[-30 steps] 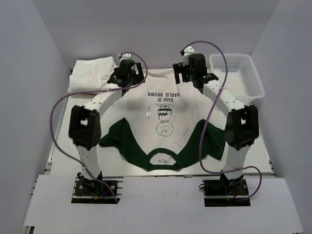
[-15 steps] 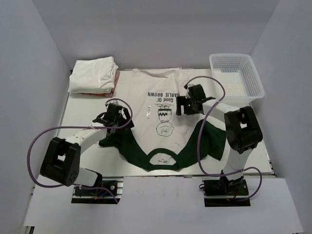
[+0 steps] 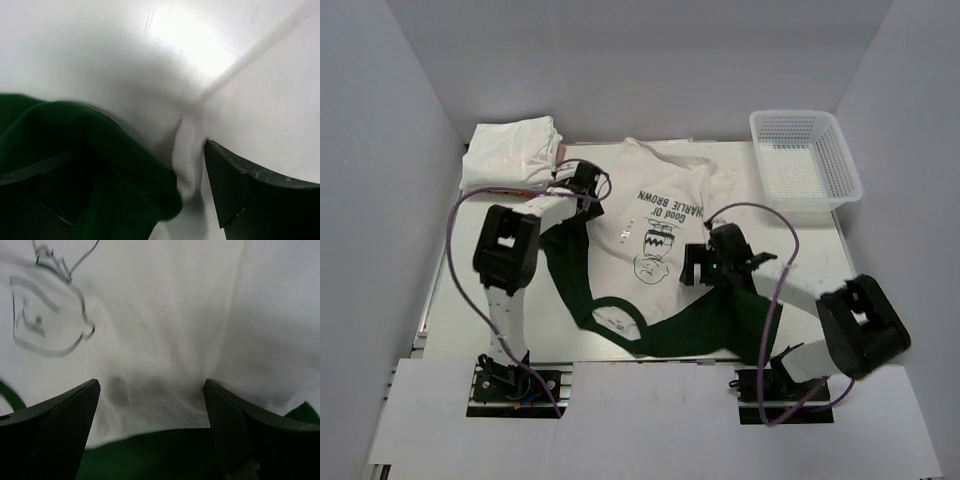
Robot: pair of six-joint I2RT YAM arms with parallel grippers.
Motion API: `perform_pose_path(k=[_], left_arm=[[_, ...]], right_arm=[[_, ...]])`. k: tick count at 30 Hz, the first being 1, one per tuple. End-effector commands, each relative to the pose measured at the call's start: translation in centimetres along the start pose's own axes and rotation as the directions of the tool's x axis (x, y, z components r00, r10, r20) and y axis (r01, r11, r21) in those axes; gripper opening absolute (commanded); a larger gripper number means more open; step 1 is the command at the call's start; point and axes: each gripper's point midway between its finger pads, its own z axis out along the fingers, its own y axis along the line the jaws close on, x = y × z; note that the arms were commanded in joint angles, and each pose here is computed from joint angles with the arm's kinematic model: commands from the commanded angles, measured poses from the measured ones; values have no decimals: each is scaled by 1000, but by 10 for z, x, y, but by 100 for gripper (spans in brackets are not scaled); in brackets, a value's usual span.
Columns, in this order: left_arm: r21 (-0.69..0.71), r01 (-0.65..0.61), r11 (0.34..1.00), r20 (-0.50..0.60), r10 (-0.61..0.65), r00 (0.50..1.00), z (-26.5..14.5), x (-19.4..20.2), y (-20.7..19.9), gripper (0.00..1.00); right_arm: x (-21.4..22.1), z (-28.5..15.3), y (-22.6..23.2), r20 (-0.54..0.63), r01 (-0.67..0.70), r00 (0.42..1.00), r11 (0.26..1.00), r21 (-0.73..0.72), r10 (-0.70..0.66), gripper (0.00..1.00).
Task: Fold and stack the t-shirts
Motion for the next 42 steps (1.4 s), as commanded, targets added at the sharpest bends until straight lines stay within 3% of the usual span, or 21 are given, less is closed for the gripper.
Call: perform_pose_path(k=[1,2,4,5,7,8,10,12,14,16,19,21,23,24,27,29,30,32,36,37,42], left_arm=[[-147,-68,987,-62,60,996,52,3,3,99],[-76,-41,996,-1,41,999,53,-36,-33,99],[-14,-120,993,-70,118,990,89,-24,-61,99],[106,-111,988,16,110,994,84,-65,-103,99],[342,-159,926,32,157,987,82,-67,-167,99],[479,-160,863,41,161,986,81,-67,-200,99],[596,-177,783,147,110,983,73,-83,-237,99],[641,-168,749,185,62,981,73,-86,-253,99],[685,-147,714,209,1,978,58,-107,-270,99],[721,-153,676,248,-45,968,47,-121,-280,99],[740,-164,652,268,-62,961,21,-136,-281,99],[731,-221,645,341,-65,938,-19,-169,-273,99],[671,-254,696,373,-21,928,-33,-177,-255,99],[671,-279,687,426,-49,903,-81,-204,-247,99],[588,-328,739,480,7,877,-110,-207,-211,99],[537,-325,779,517,0,856,-148,-207,-177,99],[517,-322,793,473,48,880,-134,-180,-161,99],[524,-311,793,494,14,869,-170,-180,-136,99],[577,-292,763,324,114,939,-149,-88,-104,99],[638,-308,706,292,148,945,-151,-63,-109,99],[604,-285,745,136,256,957,-111,13,-86,99]], right_arm=[[75,-25,18,-180,-27,983,999,-44,19,90],[90,-36,31,-223,-3,975,996,-86,-16,90],[130,-55,51,-325,59,938,982,-182,-117,90],[146,-63,64,-345,118,918,966,-232,-195,90],[164,-75,87,-354,201,879,921,-333,-320,90],[170,-79,103,-347,246,854,889,-386,-387,90],[185,-78,120,-318,367,772,794,-484,-551,90],[186,-69,133,-296,423,718,732,-534,-630,90],[174,-56,159,-208,474,700,662,-580,-683,90],[155,-46,187,-120,486,725,628,-608,-678,90],[115,-44,214,0,534,760,625,-569,-649,90],[87,-46,212,42,556,787,678,-481,-616,90],[70,-51,201,66,541,821,735,-407,-567,90],[59,-58,198,78,495,860,783,-377,-505,90],[35,-66,161,99,364,931,905,-220,-350,90],[16,-58,113,120,275,956,961,-36,-269,90],[1,-60,85,143,175,973,983,58,-182,90],[-4,-62,66,151,117,979,986,118,-134,90],[-23,-65,-1,201,-57,980,956,289,-2,90],[-25,-65,-5,202,-69,979,954,293,8,90],[-30,-47,-42,152,-138,984,931,338,91,90]])
